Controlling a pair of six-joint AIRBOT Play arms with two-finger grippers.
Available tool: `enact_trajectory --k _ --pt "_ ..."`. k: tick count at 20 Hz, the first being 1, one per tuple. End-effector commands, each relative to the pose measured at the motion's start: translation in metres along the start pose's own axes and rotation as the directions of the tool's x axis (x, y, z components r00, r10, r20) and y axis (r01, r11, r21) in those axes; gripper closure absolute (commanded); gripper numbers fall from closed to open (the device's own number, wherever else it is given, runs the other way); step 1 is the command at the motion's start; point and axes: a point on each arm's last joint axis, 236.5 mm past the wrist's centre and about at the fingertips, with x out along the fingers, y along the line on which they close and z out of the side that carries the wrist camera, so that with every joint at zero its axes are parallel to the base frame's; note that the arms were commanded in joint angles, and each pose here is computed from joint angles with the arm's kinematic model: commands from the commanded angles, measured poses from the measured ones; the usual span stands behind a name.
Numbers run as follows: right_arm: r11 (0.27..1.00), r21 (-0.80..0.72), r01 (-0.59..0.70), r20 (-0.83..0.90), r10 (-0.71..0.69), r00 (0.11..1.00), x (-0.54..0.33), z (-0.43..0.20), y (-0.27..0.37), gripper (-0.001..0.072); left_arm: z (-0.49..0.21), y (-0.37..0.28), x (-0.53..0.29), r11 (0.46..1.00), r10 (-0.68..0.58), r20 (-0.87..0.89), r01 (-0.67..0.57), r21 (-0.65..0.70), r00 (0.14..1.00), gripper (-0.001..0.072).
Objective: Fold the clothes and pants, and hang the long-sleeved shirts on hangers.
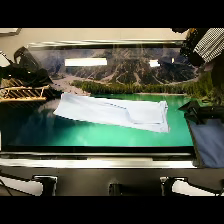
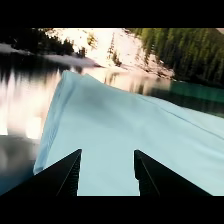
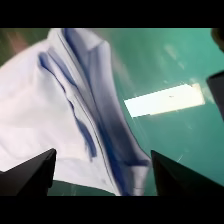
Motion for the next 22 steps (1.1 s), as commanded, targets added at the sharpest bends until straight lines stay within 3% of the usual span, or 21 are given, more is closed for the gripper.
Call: enact_trajectory --k 1,6,16,17,19,20,21,22 --pt "0.999 0.027 -0.042 -0.05 0.044 0.998 0.02 -0.019 -0.017 0.0045 -0.006 -0.011 -0.033 1.0 0.004 0.016 -0.005 0.02 1.0 0.0325" --pt "0.988 0.053 -0.143 -0.056 0.146 0.988 0.047 -0.02 -0.01 0.0046 -0.009 -0.018 -0.03 0.999 -0.001 0.007 0.0 0.034 1.0 0.0325" --pt "0.995 -0.054 -0.084 -0.121 0.076 0.99 0.116 -0.034 0.019 0.0063 -0.013 -0.023 -0.018 0.999 -0.004 -0.02 0.005 0.043 1.0 0.0326" --pt "0.995 -0.069 -0.078 -0.118 0.069 0.991 0.12 -0.034 0.023 0.0109 -0.013 -0.023 -0.017 0.999 -0.003 -0.022 0.004 0.043 1.0 0.0326" --pt "0.994 -0.081 -0.074 -0.111 0.064 0.992 0.124 -0.034 0.029 0.0314 -0.014 -0.022 -0.016 0.999 -0.003 -0.026 0.004 0.042 1.0 0.033" --pt "0.994 -0.082 -0.074 -0.109 0.065 0.992 0.122 -0.034 0.031 0.046 -0.014 -0.022 -0.014 0.999 -0.005 -0.028 0.006 0.041 1.0 0.0356" --pt "0.993 -0.092 -0.078 -0.102 0.069 0.992 0.118 -0.033 0.035 0.065 -0.015 -0.023 -0.011 0.999 -0.008 -0.036 0.01 0.041 0.999 0.0466" --pt "0.991 -0.099 -0.085 -0.09 0.076 0.993 0.11 -0.031 0.043 0.0686 -0.017 -0.025 -0.007 0.999 -0.01 -0.047 0.012 0.042 0.999 0.0698"
